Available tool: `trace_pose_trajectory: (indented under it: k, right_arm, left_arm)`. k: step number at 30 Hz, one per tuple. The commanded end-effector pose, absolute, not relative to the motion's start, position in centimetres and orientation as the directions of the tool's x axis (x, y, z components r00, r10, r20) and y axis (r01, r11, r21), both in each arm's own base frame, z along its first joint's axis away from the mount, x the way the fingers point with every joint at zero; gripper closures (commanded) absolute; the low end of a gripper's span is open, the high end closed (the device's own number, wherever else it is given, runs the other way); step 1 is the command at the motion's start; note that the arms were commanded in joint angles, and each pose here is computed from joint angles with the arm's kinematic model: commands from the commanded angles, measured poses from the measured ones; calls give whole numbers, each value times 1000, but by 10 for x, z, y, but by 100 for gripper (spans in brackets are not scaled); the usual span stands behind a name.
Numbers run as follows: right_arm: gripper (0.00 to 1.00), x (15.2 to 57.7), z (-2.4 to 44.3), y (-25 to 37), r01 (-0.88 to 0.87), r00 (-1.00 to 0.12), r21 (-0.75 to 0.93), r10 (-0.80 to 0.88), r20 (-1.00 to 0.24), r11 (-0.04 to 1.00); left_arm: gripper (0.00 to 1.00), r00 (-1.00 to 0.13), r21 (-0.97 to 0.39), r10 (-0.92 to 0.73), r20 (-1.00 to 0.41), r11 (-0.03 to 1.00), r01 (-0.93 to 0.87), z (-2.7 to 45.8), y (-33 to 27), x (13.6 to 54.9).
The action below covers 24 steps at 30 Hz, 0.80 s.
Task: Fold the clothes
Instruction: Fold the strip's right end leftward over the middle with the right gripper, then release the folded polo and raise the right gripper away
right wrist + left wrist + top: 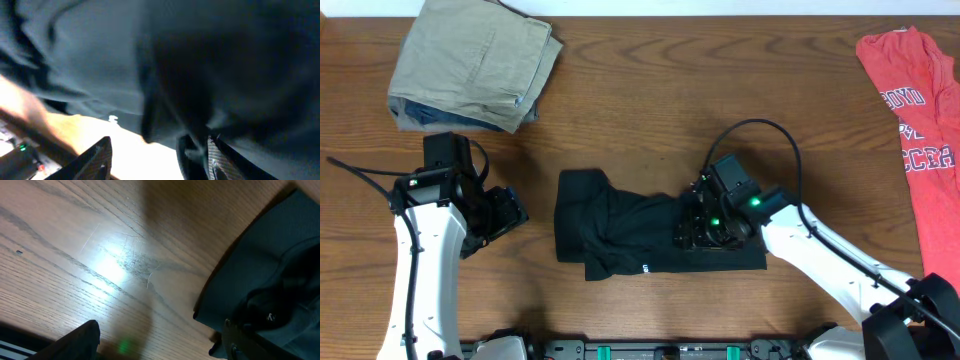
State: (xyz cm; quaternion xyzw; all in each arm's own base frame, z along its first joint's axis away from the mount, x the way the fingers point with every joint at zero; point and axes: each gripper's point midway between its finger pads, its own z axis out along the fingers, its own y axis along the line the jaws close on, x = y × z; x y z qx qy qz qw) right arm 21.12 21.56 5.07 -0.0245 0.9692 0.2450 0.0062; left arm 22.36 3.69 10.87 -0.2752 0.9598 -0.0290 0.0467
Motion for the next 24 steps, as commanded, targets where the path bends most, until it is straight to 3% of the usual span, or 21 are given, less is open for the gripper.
trace_pose_trajectory:
  k: [1,4,9,12,16,20,24]
  right_arm:
    - [41,208,54,225,-47,-999,514,-51,-7,856]
    - [41,208,62,236,-63,-997,569,-71,-8,820]
    - [41,199,124,282,-178,-969,821,-241,-51,543]
    - [41,209,149,290,-248,-955,835,-267,-126,492]
    - [39,236,145,273,-254,-967,715,-194,-166,651]
    - [29,259,121,227,-150,-982,492,-74,-172,858]
    - [30,259,109,206,-104,-988,399,-48,-147,911]
  left_arm:
    - [21,-842,-85,-536,-62,843,-531,106,36,222]
    - [21,-842,-85,-536,-61,843,-531,106,36,221]
    - [21,-842,-83,-536,-58,843,-531,105,36,220]
    - [21,-842,-82,-536,-54,843,-531,104,36,219]
    - [21,-843,-88,-536,-50,843,-531,103,34,219]
    - [21,-843,-88,-536,-50,843,-531,103,34,219]
    - [21,-843,-90,-536,-55,843,-530,103,35,221]
